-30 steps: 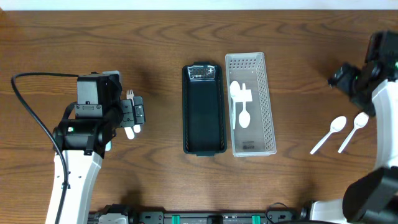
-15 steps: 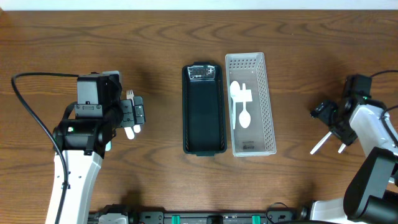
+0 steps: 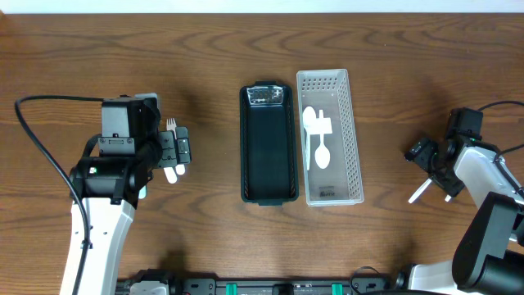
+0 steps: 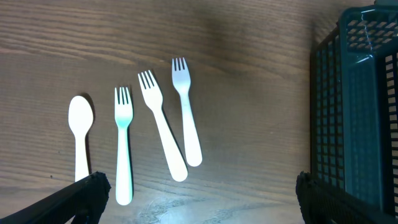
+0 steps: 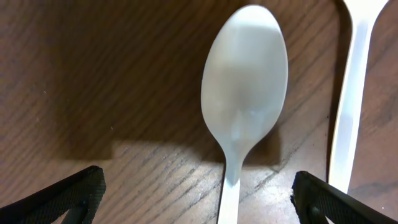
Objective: Pack container
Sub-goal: 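Return right gripper to the remaining spoons and grasp one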
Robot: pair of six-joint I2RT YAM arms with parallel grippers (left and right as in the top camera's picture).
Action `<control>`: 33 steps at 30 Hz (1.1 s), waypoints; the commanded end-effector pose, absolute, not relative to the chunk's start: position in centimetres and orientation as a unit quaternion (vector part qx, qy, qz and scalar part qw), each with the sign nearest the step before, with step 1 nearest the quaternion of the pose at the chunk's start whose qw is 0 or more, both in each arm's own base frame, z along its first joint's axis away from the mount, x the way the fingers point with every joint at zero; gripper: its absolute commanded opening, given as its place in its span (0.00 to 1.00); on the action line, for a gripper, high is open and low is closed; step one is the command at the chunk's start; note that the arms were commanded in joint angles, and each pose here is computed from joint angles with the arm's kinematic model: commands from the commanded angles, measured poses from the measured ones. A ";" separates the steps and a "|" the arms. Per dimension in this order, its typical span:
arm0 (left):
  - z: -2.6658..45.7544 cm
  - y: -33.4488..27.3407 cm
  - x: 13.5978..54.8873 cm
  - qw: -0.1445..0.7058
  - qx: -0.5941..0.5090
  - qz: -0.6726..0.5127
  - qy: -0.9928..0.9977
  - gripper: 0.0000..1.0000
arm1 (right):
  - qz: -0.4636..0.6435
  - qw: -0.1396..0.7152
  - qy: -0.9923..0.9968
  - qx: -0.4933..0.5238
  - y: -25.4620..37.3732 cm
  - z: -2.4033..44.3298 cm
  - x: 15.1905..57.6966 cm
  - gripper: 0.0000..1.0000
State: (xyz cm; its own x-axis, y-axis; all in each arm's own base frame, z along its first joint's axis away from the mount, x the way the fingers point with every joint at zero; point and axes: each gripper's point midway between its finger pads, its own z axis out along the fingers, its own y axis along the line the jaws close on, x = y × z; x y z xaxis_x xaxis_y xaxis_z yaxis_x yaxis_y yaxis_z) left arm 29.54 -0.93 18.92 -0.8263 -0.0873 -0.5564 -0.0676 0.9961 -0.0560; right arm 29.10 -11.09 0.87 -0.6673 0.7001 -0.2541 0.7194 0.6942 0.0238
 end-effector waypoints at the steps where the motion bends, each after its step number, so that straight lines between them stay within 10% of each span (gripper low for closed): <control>1: 19.8 -0.6 29.8 0.302 -0.049 -0.013 0.952 0.98 | -0.039 0.121 0.914 0.384 -11.2 0.5 28.9 0.99; 33: 19.8 -0.6 29.8 0.302 -0.049 -0.013 0.952 0.98 | -0.056 0.068 0.919 0.384 -11.0 -3.6 27.0 0.91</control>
State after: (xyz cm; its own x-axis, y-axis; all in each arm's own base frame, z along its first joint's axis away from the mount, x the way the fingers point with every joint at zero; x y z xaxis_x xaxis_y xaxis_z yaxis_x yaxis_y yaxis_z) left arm 29.54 -0.93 18.92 -0.8263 -0.0873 -0.5564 -0.0676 0.9961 -0.0560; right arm 29.70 -11.65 -0.62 -0.6672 0.6937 -0.2712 0.7189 0.6950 0.0090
